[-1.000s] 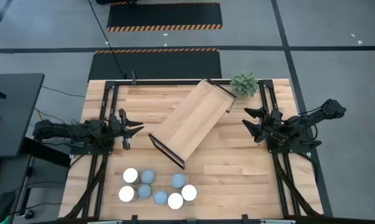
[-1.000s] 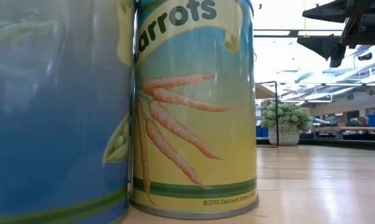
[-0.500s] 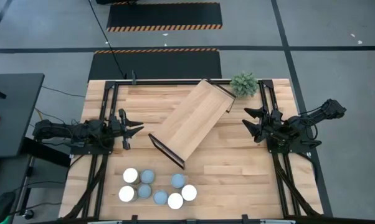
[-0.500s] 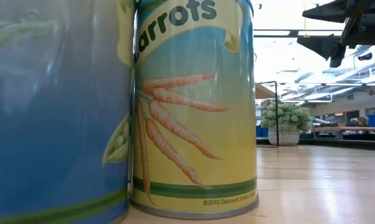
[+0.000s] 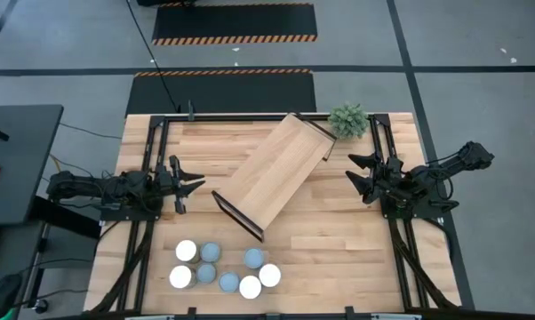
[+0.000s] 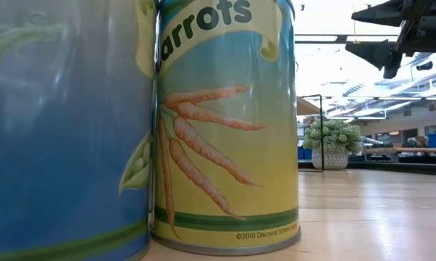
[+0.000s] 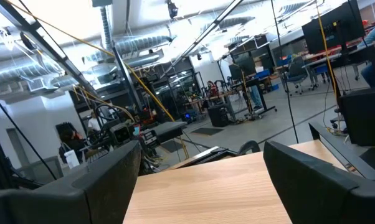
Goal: Pick and place cans onto a shelf
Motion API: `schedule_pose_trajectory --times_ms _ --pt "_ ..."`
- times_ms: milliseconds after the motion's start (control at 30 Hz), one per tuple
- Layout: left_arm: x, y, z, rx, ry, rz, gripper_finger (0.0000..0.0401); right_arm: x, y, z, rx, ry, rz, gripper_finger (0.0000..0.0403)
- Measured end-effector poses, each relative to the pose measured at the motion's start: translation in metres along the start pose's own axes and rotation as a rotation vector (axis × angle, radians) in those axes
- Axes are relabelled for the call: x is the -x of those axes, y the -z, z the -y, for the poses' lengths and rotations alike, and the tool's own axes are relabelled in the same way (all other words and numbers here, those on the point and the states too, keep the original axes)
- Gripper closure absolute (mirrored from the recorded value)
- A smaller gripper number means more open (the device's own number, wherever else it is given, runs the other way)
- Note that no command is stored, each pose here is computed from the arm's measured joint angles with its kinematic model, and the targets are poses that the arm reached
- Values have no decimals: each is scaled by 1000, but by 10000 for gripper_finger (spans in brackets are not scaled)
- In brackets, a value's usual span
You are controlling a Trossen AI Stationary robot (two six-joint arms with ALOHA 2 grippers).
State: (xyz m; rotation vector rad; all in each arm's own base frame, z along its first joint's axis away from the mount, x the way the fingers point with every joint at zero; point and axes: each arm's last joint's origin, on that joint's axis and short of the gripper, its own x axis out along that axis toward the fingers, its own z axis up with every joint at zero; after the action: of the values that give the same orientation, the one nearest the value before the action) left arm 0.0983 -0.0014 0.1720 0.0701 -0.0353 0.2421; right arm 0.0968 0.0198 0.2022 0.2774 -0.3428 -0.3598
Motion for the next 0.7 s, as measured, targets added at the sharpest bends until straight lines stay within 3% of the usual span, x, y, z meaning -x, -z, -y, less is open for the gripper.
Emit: schedule_pose_trajectory --times_ms 300,367,533,700 --pt "0 -4 0 19 -3 36 321 0 0 0 0 0 0 54" --pt "0 -9 -1 121 -3 87 321 0 0 0 0 0 0 54" --pt "3 -25 -4 537 18 257 321 0 -1 1 4 33 7 54" --pt "5 -31 -6 690 22 318 321 -1 -1 4 12 106 16 54"
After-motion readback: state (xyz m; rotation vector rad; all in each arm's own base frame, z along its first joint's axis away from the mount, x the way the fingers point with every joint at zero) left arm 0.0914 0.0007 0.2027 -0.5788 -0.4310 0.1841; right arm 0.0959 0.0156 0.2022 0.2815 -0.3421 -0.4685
